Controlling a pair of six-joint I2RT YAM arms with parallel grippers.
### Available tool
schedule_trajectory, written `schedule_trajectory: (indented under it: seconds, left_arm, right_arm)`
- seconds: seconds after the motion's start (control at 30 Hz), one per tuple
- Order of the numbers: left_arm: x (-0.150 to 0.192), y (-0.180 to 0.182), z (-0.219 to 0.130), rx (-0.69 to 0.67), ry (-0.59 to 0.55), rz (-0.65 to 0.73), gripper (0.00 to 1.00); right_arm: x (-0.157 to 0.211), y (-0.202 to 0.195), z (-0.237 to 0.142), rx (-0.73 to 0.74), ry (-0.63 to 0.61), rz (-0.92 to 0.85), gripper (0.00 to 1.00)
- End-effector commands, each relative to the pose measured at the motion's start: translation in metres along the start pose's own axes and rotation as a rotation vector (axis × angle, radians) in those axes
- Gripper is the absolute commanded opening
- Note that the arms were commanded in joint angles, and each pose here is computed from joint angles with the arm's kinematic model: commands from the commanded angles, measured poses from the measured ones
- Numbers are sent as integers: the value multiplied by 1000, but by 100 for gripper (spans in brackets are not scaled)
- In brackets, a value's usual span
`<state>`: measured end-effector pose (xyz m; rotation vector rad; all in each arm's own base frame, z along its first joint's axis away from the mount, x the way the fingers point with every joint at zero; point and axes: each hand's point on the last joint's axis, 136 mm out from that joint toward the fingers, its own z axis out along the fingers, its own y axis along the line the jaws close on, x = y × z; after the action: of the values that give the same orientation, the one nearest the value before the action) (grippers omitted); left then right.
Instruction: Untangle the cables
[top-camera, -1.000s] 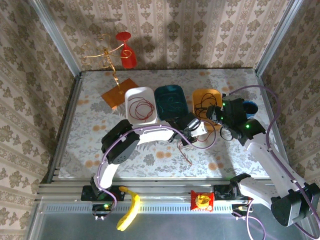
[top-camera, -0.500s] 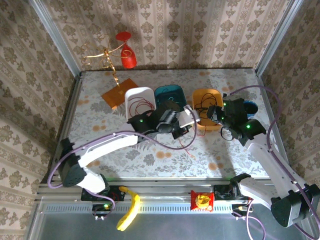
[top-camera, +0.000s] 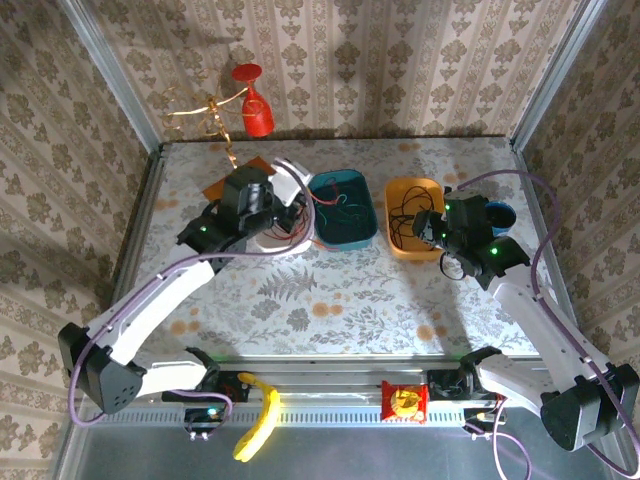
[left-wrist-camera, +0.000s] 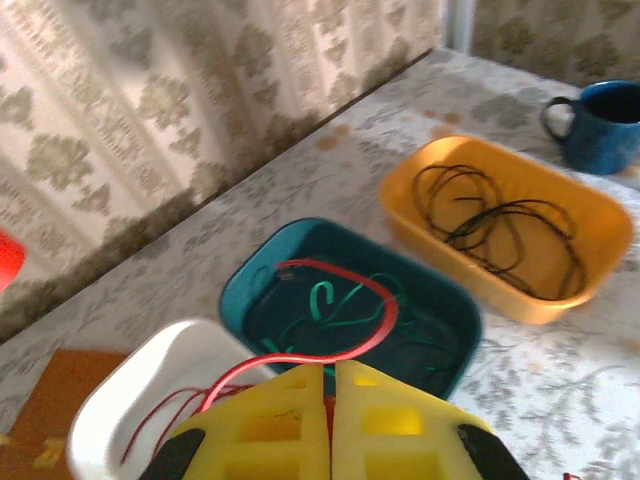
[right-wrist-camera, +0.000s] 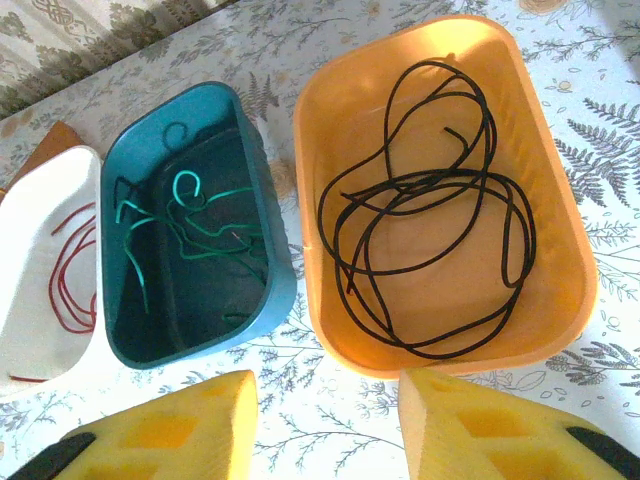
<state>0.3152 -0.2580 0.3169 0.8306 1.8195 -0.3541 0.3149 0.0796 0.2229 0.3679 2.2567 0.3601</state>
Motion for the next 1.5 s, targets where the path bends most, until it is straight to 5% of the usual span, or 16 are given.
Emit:
schedule_trajectory:
  seconds: [0.0,0.4,0.6,0.8,1.23,1.47]
  left_arm:
    - [22,30,17,-74,85,-79,0]
    - [89,115,81,-181,309,-261,0]
    - [124,170,102,-347,411,-390,0]
    - [161,188,130,-445,536,-359,0]
    - [184,113,176,-297,713,-223,0]
    - [199,107,180,-326,780,-184,0]
  right_arm:
    - [-1,3,-1,-21,-5,-5,43]
    - [3,-4,-7,-8,-7,-16,43]
    - [3,-6,-10,-3,-19,-16,43]
    - [6,-8,-11,9,-4,-18,43]
    - [5,-9,-8,17,-2,-15,43]
    - [8,-11,-8,27,7,-19,43]
